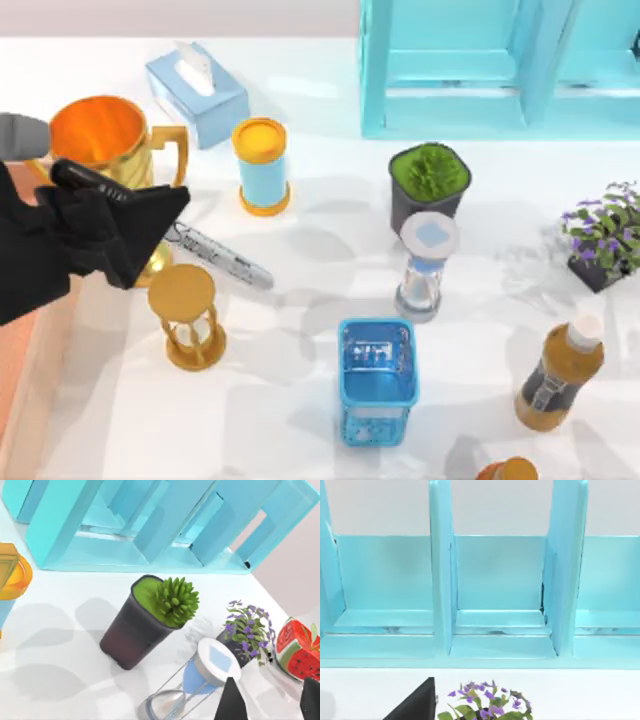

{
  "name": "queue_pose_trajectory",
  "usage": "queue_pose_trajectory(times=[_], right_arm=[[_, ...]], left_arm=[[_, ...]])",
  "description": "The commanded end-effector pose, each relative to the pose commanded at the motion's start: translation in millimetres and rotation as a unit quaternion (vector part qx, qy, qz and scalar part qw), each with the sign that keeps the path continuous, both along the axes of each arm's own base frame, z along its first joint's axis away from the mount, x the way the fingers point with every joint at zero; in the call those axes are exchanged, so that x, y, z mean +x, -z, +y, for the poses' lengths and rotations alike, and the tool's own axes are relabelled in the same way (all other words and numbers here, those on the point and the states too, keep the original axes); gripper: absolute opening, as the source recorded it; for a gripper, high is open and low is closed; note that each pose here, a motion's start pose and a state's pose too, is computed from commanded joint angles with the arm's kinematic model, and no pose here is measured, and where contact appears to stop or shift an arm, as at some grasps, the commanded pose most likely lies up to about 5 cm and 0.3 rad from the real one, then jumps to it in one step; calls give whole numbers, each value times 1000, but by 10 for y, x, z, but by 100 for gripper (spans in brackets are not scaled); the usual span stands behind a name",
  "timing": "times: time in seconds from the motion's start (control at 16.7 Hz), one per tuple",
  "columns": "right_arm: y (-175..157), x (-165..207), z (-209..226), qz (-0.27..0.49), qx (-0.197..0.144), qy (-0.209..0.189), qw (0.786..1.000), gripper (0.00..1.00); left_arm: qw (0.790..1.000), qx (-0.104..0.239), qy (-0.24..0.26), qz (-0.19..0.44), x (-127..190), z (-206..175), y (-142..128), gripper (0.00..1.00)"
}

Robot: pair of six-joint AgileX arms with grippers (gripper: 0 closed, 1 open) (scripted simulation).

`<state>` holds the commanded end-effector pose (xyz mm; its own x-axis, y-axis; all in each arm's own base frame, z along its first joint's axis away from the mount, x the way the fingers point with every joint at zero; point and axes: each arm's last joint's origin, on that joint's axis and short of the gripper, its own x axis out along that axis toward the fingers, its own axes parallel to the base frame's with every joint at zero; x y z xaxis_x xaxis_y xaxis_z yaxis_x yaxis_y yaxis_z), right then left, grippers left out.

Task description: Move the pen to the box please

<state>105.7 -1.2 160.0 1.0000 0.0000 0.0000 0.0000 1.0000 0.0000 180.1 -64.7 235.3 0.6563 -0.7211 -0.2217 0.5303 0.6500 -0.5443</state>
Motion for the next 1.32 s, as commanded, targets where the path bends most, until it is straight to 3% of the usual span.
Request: queue_pose_trajectory(times=[0.18,0.36,0.66,1.02,1.32], right_arm=[[0,0,0,0,0,0,1000,100],[0,0,0,0,0,0,1000,100],[0,0,0,0,0,0,1000,100],[0,0,0,0,0,0,1000,100],[0,0,0,0,0,0,1000,100]], left_arm=[[1000,7,2,-8,22,18,-69,0],[998,40,12,-36,107,91,-299,0],[981,156,49,-101,294,331,-764,0],[931,316,105,-152,515,807,-1103,0],[909,372,150,-117,678,1321,-1066,0]])
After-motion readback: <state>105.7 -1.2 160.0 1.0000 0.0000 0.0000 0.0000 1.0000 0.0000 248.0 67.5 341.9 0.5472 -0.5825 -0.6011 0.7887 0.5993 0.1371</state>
